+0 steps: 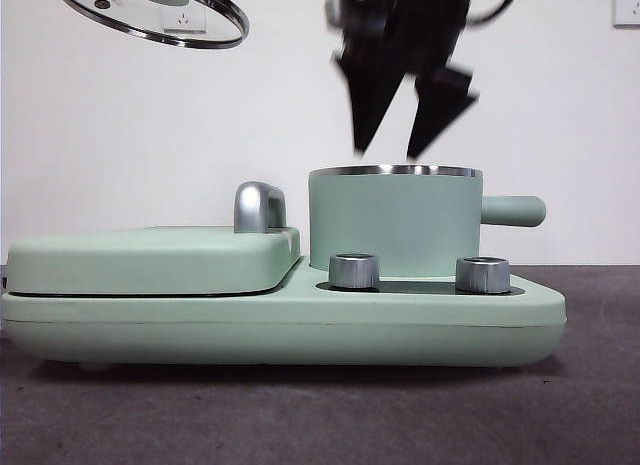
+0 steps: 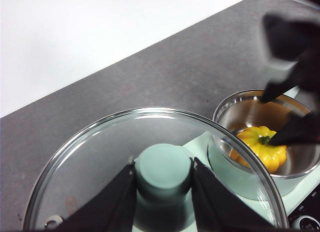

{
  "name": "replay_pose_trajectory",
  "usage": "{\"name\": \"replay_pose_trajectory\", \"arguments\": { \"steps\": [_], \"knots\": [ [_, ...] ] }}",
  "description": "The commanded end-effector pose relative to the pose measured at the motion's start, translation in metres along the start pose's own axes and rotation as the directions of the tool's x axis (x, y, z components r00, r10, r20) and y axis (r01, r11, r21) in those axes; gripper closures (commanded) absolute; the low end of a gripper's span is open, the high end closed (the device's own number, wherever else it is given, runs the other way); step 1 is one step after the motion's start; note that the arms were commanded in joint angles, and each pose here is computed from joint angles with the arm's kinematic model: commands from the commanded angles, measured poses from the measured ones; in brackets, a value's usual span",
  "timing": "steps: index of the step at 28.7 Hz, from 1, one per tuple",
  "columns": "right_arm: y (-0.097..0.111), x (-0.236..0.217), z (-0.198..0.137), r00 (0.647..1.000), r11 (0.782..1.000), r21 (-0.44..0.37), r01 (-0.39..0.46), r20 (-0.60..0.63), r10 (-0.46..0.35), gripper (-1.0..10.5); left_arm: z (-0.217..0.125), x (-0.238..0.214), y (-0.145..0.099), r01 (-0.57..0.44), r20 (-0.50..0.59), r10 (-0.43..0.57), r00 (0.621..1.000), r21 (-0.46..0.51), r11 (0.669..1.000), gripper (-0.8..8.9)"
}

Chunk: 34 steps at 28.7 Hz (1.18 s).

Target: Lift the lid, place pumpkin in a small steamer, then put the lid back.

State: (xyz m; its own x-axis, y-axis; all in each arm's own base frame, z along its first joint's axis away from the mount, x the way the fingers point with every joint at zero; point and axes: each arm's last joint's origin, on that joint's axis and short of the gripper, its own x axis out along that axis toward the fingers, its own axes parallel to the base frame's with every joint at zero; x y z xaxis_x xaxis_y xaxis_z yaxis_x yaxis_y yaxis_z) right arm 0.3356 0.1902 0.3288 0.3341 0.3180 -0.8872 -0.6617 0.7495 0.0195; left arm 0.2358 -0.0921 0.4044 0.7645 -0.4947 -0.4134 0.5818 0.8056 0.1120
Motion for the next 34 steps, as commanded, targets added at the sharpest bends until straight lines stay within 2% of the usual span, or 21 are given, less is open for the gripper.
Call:
{"name": "replay_pose_trajectory", "arguments": {
  "steps": [1, 8, 12, 21, 34],
  "knots": [
    [0.009, -0.040, -0.002, 0.997, 1.000, 0.003, -0.017, 0.077, 0.016, 6.0, 0.011, -0.007, 0.000, -0.008, 0.057, 0.007, 0.998, 0.019, 1.000, 7.98],
    [0.027, -0.142, -0.039, 0.959, 1.000, 0.008, 0.027, 0.281, -0.028, 6.0, 0.011, -0.007, -0.002, 0.051, 0.066, -0.052, 0.996, 0.022, 0.998, 7.98],
    [0.034, -0.170, -0.063, 0.939, 0.999, 0.019, 0.037, 0.341, -0.041, 6.0, 0.012, -0.007, -0.003, 0.075, 0.074, -0.077, 0.994, 0.025, 0.997, 7.98],
    [0.047, -0.181, -0.137, 0.926, 0.994, 0.083, 0.076, 0.364, -0.101, 6.0, 0.019, 0.003, -0.015, 0.121, 0.119, -0.128, 0.985, 0.062, 0.991, 7.99],
    [0.063, -0.189, -0.229, 0.865, 0.976, 0.206, 0.071, 0.474, -0.163, 6.0, 0.021, 0.064, -0.048, 0.234, 0.138, -0.249, 0.959, 0.118, 0.965, 7.99]
  ]
}}
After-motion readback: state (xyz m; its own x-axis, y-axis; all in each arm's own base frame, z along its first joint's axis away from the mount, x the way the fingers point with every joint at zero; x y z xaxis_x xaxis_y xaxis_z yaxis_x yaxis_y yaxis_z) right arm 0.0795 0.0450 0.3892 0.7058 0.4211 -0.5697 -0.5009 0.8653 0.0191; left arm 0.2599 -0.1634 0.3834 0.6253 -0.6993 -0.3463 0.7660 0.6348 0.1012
